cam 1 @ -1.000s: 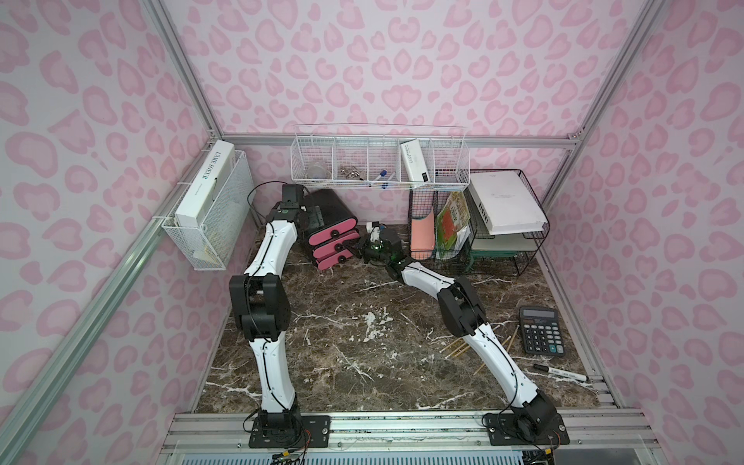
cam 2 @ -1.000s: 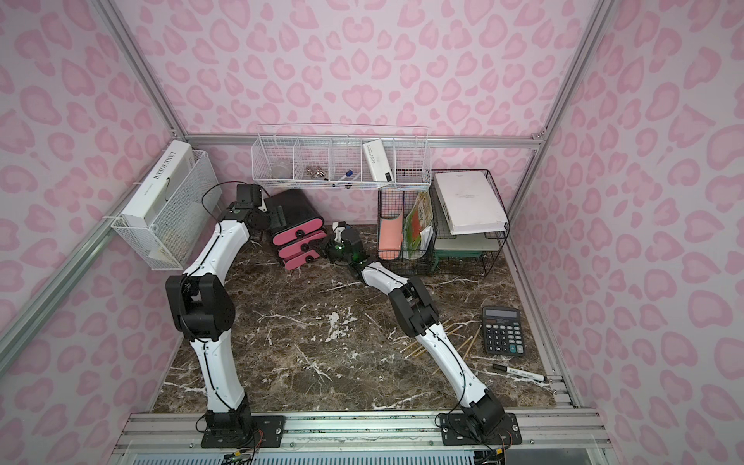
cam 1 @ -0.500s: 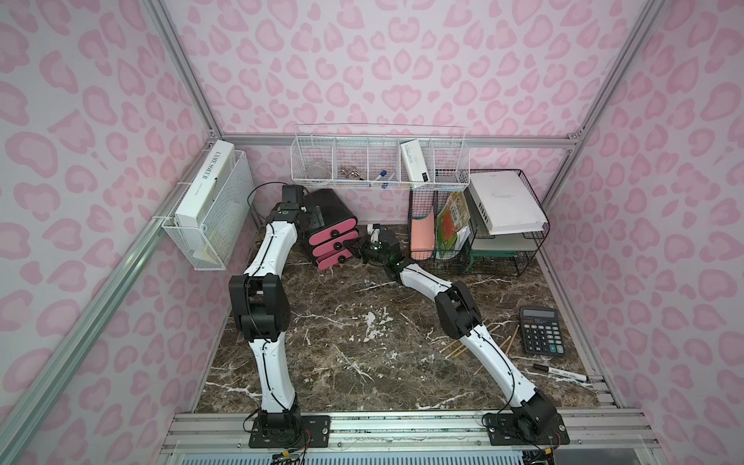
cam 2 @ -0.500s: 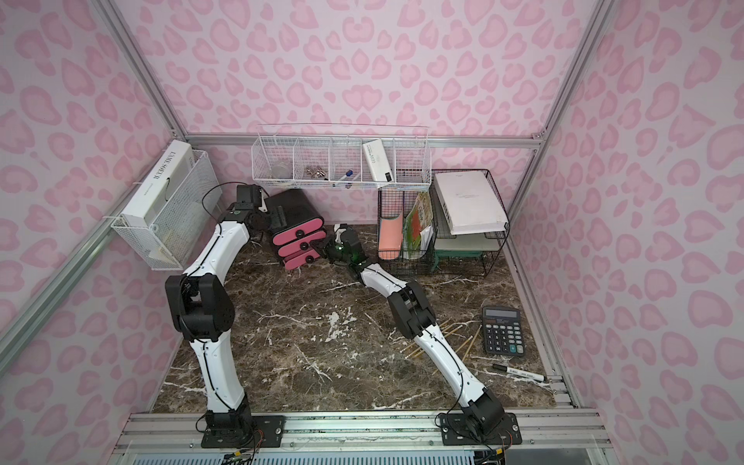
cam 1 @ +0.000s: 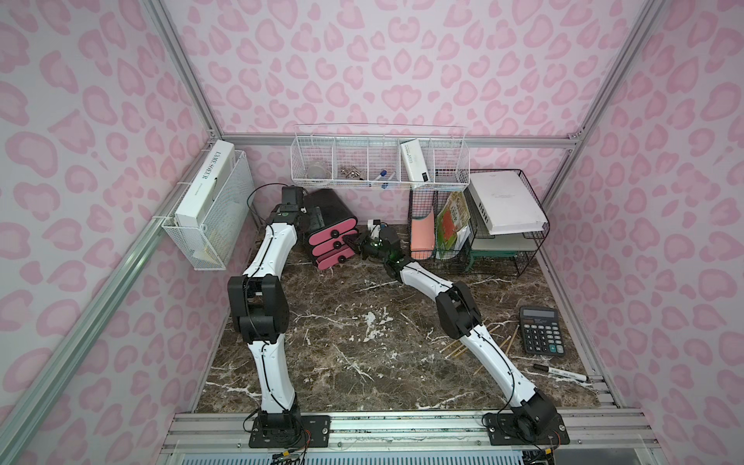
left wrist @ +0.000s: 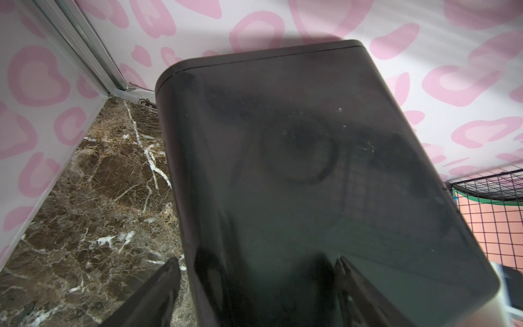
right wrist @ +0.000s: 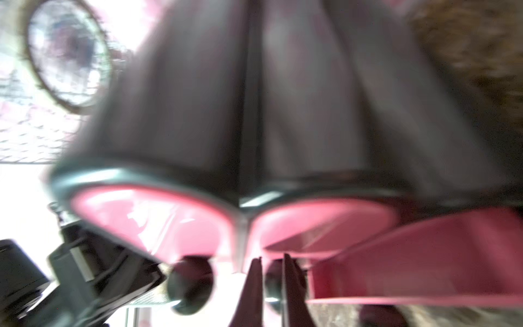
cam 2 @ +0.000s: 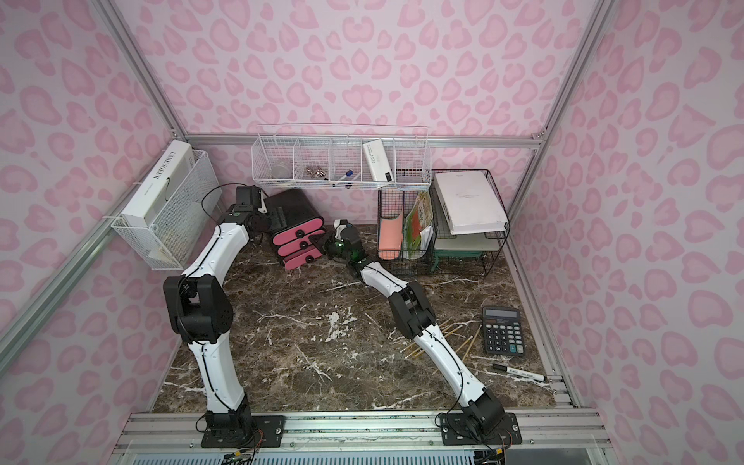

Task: Please place the pencils in the drawer according to their color
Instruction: Close the drawer in the storage box, then open the drawer in the storage box.

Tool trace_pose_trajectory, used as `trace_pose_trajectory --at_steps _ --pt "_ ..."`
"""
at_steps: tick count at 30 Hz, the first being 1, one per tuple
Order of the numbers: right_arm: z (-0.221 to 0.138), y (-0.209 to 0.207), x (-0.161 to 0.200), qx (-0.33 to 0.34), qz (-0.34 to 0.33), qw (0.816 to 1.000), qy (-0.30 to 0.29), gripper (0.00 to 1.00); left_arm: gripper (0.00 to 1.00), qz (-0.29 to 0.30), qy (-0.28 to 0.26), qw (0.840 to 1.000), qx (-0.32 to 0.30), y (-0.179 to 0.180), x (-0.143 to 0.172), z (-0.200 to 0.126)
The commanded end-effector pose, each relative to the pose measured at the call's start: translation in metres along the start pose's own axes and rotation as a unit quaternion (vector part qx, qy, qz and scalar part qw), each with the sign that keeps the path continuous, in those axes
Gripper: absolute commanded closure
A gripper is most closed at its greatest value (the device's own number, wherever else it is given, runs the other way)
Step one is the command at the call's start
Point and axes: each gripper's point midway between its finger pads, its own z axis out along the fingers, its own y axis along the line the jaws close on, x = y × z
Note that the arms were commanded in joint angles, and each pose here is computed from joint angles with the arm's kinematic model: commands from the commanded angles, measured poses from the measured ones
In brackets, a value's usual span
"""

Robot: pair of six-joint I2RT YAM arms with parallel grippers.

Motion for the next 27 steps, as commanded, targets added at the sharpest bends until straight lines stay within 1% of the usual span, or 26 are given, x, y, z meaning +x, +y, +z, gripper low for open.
trace_pose_trajectory --at_steps 1,2,3,5,9,14,18,27 --pt "-0.006 0.032 0.010 -0.027 -0.037 0.999 0.020 0.68 0.16 0.041 0.175 0.982 -0.063 0.034 0.092 0.001" --pt "-0.011 0.033 0.013 -0.023 -0.037 0.999 0.019 0.59 0.16 0.042 0.174 0.982 -0.063 0.034 0.091 0.000" --pt "-0.017 0.033 0.016 -0.018 -0.037 0.999 0.016 0.53 0.16 0.043 0.174 0.982 -0.063 0.034 0.092 0.001" --pt "-0.027 0.030 0.023 -0.009 -0.035 0.999 0.013 0.43 0.16 0.044 0.175 0.982 -0.064 0.034 0.093 0.000" --pt "-0.046 0.017 0.036 0.012 -0.028 0.999 0.011 0.35 0.16 0.044 0.176 0.982 -0.060 0.034 0.094 0.001" --pt "-0.052 -0.009 0.051 0.033 -0.015 0.999 0.019 0.31 0.16 0.045 0.175 0.982 -0.058 0.033 0.094 0.000" --pt "-0.047 -0.029 0.059 0.046 -0.005 0.999 0.023 0.31 0.17 0.045 0.178 0.981 -0.057 0.033 0.095 -0.001" --pt "-0.035 -0.064 0.060 0.057 0.016 0.998 0.006 0.32 0.18 0.041 0.185 0.981 -0.052 0.031 0.099 -0.001"
